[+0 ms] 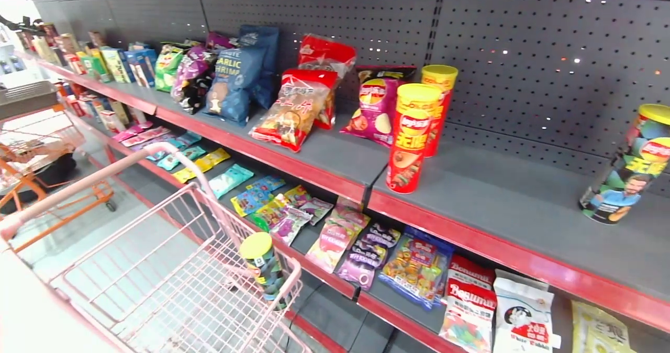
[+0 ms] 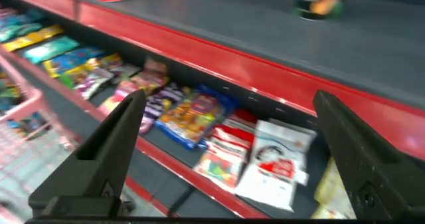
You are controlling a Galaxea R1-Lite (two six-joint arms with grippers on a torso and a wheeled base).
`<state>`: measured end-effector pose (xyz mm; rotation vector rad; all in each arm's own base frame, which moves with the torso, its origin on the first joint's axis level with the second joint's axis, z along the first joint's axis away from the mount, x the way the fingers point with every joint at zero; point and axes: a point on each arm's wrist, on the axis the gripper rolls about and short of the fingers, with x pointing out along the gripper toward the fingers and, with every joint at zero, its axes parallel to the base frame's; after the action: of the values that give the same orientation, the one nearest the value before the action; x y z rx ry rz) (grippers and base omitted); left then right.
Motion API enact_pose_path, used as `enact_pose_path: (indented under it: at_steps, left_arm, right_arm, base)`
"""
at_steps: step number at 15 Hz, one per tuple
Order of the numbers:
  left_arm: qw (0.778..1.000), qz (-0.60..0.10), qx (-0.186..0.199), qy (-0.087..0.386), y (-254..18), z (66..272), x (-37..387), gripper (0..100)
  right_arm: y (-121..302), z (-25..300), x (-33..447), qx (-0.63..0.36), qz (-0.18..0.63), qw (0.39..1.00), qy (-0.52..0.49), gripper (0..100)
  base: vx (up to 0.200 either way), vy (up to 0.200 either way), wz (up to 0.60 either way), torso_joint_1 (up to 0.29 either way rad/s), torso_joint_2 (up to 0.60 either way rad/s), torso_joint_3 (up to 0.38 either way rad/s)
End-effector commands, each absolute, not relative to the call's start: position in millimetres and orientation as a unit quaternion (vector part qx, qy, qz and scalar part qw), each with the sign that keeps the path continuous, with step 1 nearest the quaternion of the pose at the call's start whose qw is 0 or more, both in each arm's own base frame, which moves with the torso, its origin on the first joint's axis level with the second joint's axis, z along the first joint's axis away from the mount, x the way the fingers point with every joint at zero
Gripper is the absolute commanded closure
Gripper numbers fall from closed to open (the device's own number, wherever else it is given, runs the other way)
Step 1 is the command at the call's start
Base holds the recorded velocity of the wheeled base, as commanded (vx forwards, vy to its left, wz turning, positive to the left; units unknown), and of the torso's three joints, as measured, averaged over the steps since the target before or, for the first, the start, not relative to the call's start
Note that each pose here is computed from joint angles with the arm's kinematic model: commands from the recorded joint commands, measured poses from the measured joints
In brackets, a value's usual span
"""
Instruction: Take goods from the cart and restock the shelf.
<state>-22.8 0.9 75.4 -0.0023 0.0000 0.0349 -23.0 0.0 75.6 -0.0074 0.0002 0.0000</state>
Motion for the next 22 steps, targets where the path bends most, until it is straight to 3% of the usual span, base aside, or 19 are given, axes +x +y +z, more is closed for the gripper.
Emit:
enact_pose_path:
  at_steps: [1, 8, 22]
  left_arm:
    - [1.0, 0.018, -0.002, 0.0, 0.9, 75.5, -22.8, 0]
    - [1.0, 0.018, -0.002, 0.0, 0.9, 75.5, -22.8, 0]
    - [1.0, 0.016, 0.002, 0.0, 0.8, 75.5, -22.8, 0]
  right_arm:
    - [0.0, 75.6, -22.9, -0.004, 0.0, 1.0, 0.001, 0]
    - [0.0, 75.6, -22.9, -0.002, 0.0, 1.0, 0.001, 0]
    - [0.0, 75.6, -22.9, 0.0, 0.0, 1.0, 0.001, 0]
  base:
    - [0.0, 0.0, 0.6, 0.002, 0.0, 0.002]
    - [0.0, 0.0, 0.0, -0.01, 0.02, 0.013]
    - [0.0, 0.0, 0.0, -0.169, 0.44, 0.269]
